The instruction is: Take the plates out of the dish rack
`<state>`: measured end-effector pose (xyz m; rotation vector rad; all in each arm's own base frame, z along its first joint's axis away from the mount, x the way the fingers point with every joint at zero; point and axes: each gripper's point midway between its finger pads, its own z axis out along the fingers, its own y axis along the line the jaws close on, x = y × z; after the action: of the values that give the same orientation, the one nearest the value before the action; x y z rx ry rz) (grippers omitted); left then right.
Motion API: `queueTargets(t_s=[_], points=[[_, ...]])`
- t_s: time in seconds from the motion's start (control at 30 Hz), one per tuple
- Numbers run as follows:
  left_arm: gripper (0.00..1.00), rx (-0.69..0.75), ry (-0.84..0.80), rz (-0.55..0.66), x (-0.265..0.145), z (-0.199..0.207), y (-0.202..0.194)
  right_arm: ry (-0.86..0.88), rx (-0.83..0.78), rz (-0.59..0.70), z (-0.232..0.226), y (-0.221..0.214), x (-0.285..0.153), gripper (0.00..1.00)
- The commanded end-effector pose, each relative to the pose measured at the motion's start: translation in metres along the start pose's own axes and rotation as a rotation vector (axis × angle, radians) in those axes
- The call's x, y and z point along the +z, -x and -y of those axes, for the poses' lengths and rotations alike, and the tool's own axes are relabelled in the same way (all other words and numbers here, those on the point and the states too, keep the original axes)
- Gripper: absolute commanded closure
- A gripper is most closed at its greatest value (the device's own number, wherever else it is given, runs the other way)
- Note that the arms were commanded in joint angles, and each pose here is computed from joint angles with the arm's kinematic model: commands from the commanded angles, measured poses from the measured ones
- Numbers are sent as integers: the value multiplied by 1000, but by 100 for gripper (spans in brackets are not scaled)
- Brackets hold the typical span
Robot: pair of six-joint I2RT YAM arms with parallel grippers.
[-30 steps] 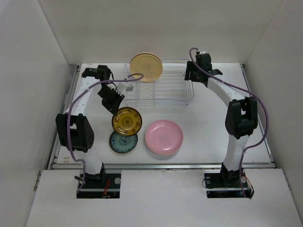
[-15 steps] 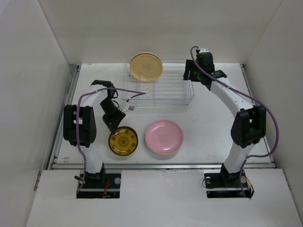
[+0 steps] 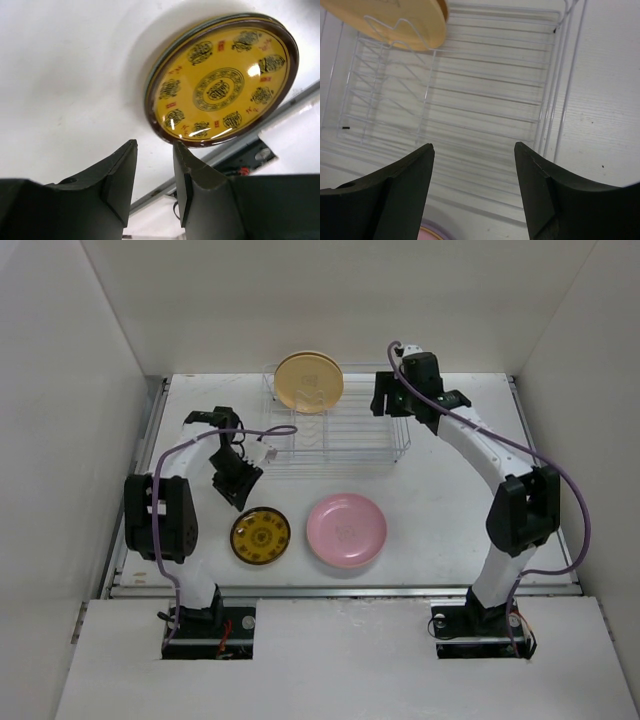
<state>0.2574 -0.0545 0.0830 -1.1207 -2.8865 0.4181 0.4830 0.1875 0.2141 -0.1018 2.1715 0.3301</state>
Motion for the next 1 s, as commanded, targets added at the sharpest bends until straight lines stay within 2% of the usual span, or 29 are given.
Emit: queueTargets(t_s=[0.0,0.13,0.2,0.27,0.33,0.4,0.43,0.47,0.57,0.63,0.67,0.7,0.83,0.93,0.97], points=[[68,-62,139,130,-30,-10,5,109,-53,69,-36,28,-17,29],[68,-167,232,250,-52,-22,14,186,-145,101,-62,50,3,34],[68,-225,233,287,-58,-22,18,226,-193,165,-83,77,6,36],[68,-234,229,330,-68,-21,28,231,-224,152,-84,74,33,36],[68,-256,197,343,-72,-20,38,243,-234,229,-92,95,52,36],[68,-254,228,407,-97,-28,59,242,-233,287,-95,109,63,36],[65,-267,225,408,-97,-35,68,265,-234,365,-103,128,64,38],[64,-277,250,471,-116,-42,86,266,-234,372,-103,123,80,38],[63,-342,272,545,-129,-70,127,291,-227,448,-110,132,101,40],[63,-353,316,540,-129,-82,145,295,-227,468,-111,131,112,41],[63,-354,325,501,-113,-92,154,300,-227,499,-113,139,113,41],[63,-324,355,530,-120,-92,173,305,-230,474,-112,126,128,43],[63,-359,416,526,-99,-112,198,330,-236,460,-114,113,146,49],[62,-392,477,514,-82,-127,208,328,-236,449,-112,102,154,59],[59,-399,499,504,-80,-132,207,317,-233,462,-110,105,153,67]])
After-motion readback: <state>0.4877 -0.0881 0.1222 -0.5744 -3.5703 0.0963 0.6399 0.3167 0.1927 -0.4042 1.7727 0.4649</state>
